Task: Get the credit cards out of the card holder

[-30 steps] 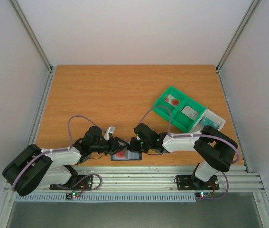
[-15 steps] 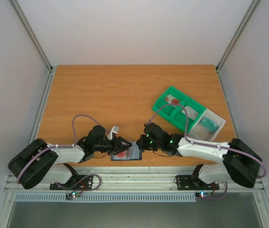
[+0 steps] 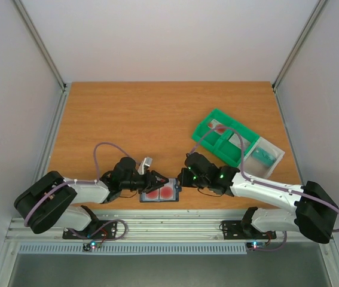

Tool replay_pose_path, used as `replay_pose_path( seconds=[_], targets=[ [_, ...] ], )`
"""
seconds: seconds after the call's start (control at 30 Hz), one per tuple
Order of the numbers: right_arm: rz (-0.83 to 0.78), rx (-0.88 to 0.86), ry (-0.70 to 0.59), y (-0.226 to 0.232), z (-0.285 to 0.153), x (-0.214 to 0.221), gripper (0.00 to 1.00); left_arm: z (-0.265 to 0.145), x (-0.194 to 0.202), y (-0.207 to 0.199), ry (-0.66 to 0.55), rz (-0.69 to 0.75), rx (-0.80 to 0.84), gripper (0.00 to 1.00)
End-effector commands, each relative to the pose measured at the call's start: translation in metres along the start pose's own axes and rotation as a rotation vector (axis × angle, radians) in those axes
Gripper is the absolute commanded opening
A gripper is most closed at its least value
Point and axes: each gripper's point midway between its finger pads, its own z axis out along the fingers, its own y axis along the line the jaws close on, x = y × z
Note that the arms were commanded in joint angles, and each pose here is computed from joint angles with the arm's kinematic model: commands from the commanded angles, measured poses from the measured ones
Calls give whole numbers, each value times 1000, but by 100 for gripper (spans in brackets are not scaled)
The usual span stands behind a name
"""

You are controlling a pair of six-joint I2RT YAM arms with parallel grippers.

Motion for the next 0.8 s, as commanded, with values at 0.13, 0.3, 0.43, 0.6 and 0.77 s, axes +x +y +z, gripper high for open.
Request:
replay_pose_path(
  seconds=[0.13,0.3,0.43,0.6,0.77],
  targets=[
    [23,-85,82,26,15,7,6,-6,-8,24,-43,-8,-57,45],
    [12,-76,123,35,26,11,7,-9,-8,33,-39,-10,-93,44],
    [25,-26,185,30,36,20,10,-10,-6,40,-33,2,-123,42],
    [23,81,228,14,46,30,11,-10,-5,43,-18,18,-150,42],
    [26,131,259,2,58,37,11,-12,-4,48,-26,14,-168,42]
  ],
)
